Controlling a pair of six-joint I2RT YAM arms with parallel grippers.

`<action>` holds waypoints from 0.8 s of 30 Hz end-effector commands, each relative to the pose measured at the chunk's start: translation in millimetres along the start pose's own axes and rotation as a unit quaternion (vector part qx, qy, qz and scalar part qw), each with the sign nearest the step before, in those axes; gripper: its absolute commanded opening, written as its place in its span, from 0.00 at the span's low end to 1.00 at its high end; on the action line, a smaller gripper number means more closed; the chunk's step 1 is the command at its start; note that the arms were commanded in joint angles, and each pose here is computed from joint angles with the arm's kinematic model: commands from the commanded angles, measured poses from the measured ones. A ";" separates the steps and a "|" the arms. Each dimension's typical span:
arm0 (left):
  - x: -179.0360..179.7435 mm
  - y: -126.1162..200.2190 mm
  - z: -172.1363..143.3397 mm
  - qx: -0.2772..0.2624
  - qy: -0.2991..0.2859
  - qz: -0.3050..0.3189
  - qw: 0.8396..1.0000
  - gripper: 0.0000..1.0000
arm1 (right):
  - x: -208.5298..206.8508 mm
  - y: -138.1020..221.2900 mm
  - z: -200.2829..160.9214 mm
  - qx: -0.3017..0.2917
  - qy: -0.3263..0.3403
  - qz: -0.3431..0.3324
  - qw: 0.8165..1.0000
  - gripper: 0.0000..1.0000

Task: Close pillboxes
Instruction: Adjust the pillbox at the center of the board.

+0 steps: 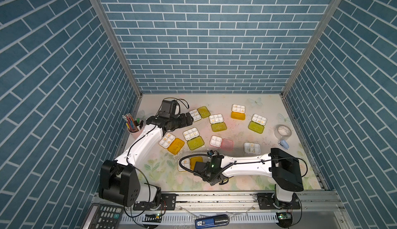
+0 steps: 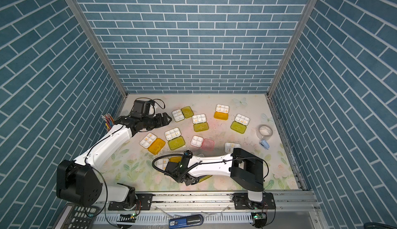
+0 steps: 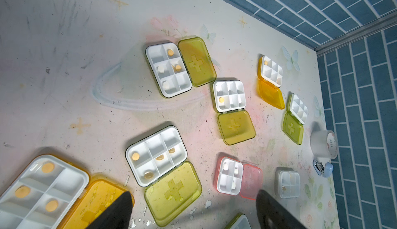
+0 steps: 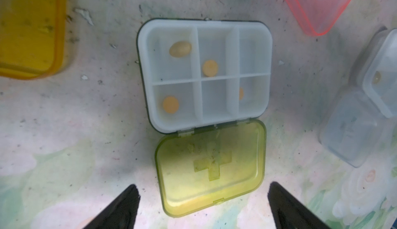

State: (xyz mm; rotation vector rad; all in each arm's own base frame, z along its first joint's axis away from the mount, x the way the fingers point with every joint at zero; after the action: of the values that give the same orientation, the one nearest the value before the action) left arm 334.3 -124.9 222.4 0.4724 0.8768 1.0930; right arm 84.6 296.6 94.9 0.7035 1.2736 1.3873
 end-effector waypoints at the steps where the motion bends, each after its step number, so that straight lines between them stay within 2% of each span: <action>1: 3.9 -6.5 -5.0 0.011 0.006 -0.001 1.000 0.91 | -16.6 -9.1 -8.6 0.000 -0.024 -0.052 0.998 0.95; 24: -3.1 -23.3 -13.8 0.039 0.017 -0.034 0.998 0.91 | -75.6 -17.2 -22.9 -0.009 -0.052 -0.110 0.993 0.95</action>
State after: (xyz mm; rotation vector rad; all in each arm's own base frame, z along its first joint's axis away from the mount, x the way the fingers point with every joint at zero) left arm 337.6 -134.4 209.1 0.4717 0.9364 1.0312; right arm 83.4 227.1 80.7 0.5995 1.2880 1.2047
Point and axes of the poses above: each gripper's point midway between its finger pads, its own y axis back along the fingers, its own x axis along the line the jaws close on, z = x × y, the point moved 5 cm from there along y, back along the fingers, and after that the axes turned 11 degrees about -y, right-handed, at the moved point
